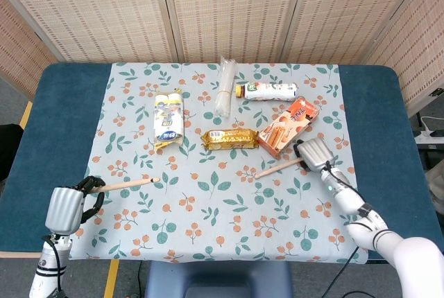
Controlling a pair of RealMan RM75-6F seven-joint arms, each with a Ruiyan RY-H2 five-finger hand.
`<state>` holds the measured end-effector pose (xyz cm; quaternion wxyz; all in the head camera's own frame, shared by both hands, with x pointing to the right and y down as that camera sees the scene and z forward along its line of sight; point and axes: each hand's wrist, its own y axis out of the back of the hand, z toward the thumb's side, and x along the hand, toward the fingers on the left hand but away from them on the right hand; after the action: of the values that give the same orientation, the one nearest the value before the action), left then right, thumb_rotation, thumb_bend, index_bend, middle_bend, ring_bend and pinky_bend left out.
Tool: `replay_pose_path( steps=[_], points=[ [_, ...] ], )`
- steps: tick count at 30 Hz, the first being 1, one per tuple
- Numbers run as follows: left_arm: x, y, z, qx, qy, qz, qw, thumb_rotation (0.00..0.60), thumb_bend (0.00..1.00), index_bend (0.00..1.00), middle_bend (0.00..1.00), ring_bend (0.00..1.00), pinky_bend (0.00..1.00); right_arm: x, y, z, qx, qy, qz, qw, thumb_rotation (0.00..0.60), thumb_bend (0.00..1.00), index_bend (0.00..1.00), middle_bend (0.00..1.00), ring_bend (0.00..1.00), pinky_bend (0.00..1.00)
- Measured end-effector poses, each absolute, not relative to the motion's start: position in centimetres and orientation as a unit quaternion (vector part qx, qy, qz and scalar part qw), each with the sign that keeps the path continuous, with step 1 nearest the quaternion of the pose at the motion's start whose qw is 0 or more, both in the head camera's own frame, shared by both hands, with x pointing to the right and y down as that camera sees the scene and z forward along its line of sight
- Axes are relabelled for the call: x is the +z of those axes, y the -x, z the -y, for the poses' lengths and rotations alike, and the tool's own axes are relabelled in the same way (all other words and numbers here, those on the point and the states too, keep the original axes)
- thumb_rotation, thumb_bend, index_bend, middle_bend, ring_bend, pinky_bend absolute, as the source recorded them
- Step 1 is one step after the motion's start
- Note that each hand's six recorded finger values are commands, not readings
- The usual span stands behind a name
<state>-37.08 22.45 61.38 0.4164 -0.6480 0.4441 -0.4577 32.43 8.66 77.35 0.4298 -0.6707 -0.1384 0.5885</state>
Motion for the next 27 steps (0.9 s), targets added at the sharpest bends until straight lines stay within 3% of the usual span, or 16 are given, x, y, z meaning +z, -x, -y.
replay_pose_path(
  steps=[12,27],
  points=[
    [61.5,37.3,-22.5,-0.460,0.647,-0.445,0.413,0.600,0.51,0.76,0.80,1.00,1.00,76.9,-32.9,-9.0,0.589,0.672,0.147,0.425,0.600,1.00,0.72,0.67,0.79,0.97],
    [61.5,37.4,-22.6,-0.459,0.646,-0.448,0.413,0.600,0.51,0.76,0.80,1.00,1.00,74.0,-31.6,-8.6,0.531,0.664,0.204,0.486,0.600,1.00,0.71,0.67,0.79,0.97]
  ],
)
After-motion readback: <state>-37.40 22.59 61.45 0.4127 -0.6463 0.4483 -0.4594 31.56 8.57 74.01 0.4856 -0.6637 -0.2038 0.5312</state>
